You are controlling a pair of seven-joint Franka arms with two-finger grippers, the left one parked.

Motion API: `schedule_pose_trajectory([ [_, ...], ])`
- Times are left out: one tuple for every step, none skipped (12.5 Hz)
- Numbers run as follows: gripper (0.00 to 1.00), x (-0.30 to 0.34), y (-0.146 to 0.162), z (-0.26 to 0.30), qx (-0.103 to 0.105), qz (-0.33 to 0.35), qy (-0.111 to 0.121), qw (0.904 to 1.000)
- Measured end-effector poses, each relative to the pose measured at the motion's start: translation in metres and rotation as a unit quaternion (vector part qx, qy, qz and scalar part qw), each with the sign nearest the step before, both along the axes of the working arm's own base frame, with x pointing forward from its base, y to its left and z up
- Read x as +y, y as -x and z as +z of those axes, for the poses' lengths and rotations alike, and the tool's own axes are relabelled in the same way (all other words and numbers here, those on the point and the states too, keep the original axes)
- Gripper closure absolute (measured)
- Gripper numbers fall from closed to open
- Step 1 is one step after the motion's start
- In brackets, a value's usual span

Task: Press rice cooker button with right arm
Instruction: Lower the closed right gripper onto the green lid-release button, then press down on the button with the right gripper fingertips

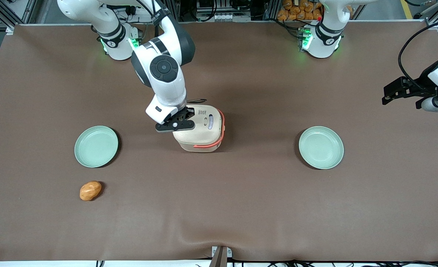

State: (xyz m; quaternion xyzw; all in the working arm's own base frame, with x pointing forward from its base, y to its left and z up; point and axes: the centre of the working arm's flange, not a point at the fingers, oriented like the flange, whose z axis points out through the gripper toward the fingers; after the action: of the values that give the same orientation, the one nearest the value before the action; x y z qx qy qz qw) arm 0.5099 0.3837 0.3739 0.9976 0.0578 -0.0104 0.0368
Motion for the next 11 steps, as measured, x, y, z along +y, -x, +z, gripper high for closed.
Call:
schedule_pose_trajectory([
  [0.99, 0.001, 0.001, 0.0, 0.001, 0.001, 0.0, 1.0],
  [0.99, 0.002, 0.002, 0.0, 0.001, 0.001, 0.001, 1.0],
  [0.99, 0.002, 0.002, 0.0, 0.001, 0.002, 0.001, 1.0],
  [0.99, 0.003, 0.003, 0.0, 0.001, 0.002, 0.001, 1.0],
  [0.99, 0.003, 0.003, -0.001, 0.002, 0.002, 0.001, 1.0],
  [0.99, 0.003, 0.003, -0.002, 0.002, 0.002, 0.002, 1.0],
  [0.99, 0.003, 0.003, -0.004, 0.003, 0.002, 0.003, 1.0],
  [0.99, 0.003, 0.003, -0.007, 0.004, 0.003, 0.004, 1.0],
  [0.99, 0.004, 0.003, -0.009, 0.003, 0.004, 0.005, 1.0],
  [0.99, 0.006, 0.003, -0.012, 0.003, 0.005, 0.005, 1.0],
  [0.99, 0.006, 0.003, -0.012, 0.002, 0.005, 0.005, 1.0],
])
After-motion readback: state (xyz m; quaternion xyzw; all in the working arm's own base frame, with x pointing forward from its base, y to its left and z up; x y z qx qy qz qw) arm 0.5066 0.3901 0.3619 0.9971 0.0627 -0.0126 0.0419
